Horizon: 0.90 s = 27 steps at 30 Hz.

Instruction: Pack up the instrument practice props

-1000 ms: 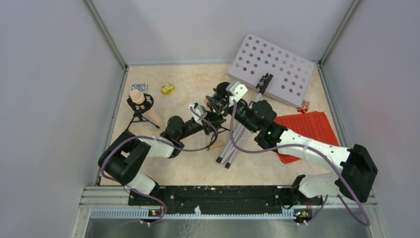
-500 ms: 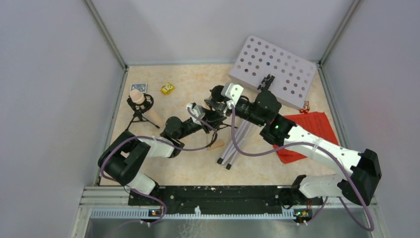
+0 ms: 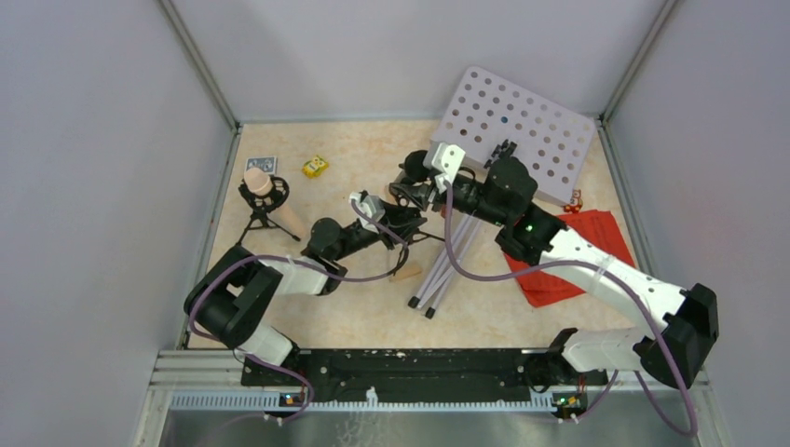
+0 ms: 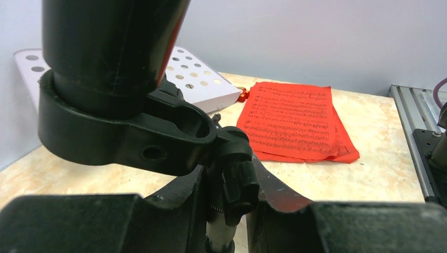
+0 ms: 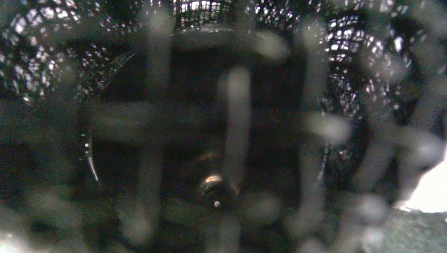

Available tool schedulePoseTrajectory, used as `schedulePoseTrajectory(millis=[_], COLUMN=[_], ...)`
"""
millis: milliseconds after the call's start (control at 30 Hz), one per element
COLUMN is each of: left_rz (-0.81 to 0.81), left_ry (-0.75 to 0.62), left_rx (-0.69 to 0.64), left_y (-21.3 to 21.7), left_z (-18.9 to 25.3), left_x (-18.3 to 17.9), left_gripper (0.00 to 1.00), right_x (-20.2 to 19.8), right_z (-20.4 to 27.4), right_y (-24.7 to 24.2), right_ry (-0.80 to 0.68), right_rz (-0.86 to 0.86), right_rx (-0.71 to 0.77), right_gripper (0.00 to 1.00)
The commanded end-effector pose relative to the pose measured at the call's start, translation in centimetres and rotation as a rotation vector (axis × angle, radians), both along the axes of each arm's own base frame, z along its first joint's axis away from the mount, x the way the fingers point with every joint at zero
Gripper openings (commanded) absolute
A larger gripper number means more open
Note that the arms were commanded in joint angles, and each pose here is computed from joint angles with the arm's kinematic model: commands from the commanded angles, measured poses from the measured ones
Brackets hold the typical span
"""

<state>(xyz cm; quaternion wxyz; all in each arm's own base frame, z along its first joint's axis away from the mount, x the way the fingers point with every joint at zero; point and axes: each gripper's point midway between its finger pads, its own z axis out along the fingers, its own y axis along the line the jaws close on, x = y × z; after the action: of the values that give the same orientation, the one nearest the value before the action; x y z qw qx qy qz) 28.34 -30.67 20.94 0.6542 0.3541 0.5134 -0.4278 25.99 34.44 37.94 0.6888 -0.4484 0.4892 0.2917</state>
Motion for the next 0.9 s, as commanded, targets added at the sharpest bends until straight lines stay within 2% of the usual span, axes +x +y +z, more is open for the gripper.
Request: schedulePoseTrajectory(millis=[0, 300, 600, 867], left_rz=[0.296, 0.294, 0.285, 0.27], left_ry=[0.443, 0.45, 0.452, 0.453], left_rx=[0.214, 0.211, 0.207, 0.202], left_y=[6.0, 6.0, 6.0, 6.0], left_z=[-13.0, -13.1, -13.2, -13.3], left_x=[3.7, 3.8, 3.6, 3.4], left_gripper=[0.0, 0.0, 0.0, 0.0], right_x=[-10.5, -12.8, -14.7, -16.2], right_z=[24.9, 28.3, 27.1, 26.6], right_y=[-10.0, -12.4, -11.1, -10.7], right_ry=[-0.515, -0.536, -0.675, -0.696], right_rz=[0.074, 0.093, 0.182, 0.313], right_rx=[0.519, 0.638, 0.452, 0.35], right_gripper=[0.0, 0.0, 0.0, 0.0])
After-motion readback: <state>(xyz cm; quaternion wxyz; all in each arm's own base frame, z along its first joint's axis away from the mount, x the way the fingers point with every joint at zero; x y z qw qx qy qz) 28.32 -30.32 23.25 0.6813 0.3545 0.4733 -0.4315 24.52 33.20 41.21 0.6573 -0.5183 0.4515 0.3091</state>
